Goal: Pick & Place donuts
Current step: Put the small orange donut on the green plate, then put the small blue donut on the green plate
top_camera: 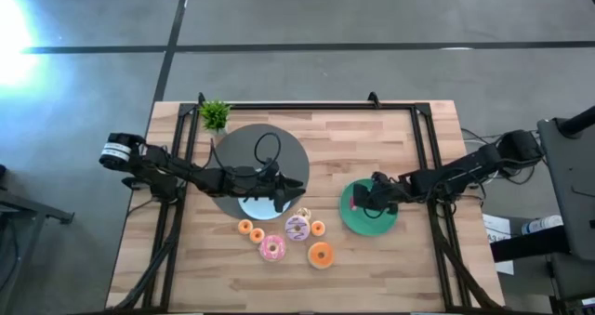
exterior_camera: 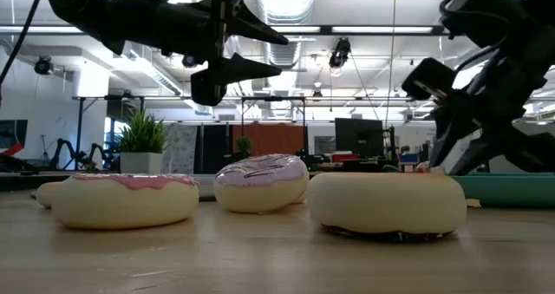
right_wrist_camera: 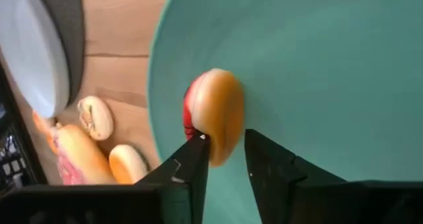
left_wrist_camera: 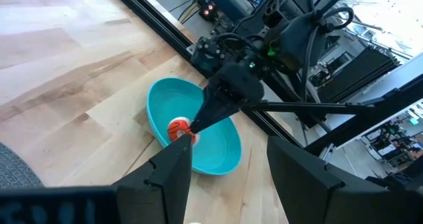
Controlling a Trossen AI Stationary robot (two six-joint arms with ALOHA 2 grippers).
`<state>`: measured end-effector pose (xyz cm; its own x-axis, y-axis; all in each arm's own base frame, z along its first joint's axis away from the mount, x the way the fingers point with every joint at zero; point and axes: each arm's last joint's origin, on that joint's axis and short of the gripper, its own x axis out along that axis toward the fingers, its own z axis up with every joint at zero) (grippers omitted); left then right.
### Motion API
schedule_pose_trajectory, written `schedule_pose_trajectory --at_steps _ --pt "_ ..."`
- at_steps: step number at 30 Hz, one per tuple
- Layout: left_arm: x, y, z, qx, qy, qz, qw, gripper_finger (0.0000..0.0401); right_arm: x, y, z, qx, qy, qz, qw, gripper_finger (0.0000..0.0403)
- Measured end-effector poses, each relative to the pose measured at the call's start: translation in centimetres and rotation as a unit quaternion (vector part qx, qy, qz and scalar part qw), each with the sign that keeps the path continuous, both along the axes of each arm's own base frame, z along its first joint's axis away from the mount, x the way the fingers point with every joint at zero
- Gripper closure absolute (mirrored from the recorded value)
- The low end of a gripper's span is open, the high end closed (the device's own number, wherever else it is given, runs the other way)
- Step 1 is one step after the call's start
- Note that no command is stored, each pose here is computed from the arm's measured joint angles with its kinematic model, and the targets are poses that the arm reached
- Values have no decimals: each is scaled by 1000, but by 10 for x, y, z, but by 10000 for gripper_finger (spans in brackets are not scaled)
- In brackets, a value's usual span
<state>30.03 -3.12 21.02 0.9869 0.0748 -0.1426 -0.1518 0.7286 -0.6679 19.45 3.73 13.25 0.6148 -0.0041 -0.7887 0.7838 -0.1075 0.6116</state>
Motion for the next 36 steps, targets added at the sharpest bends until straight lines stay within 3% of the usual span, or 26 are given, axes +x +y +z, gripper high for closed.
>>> schedule_pose_trajectory --at_steps 5,15,22,25,27,31,36 --pt "0 0 0 0 1 0 1000 230 1 0 7 -11 1 16 1000 293" --pt "0 0 -1 7 3 -1 1000 230 -9 -1 32 -47 159 66 984 284" --pt "0 0 -1 7 4 -1 1000 230 6 -3 63 -127 139 136 973 284" --pt "0 0 -1 8 5 -1 1000 230 17 0 69 -166 113 205 958 284" --pt "0 0 -1 7 5 -1 1000 230 28 10 75 -199 76 293 932 284" --pt "-1 -4 -2 8 9 -8 1000 230 51 45 84 -260 26 469 844 284" --pt "-5 -17 -12 22 65 -32 997 231 89 83 73 -356 32 627 692 284"
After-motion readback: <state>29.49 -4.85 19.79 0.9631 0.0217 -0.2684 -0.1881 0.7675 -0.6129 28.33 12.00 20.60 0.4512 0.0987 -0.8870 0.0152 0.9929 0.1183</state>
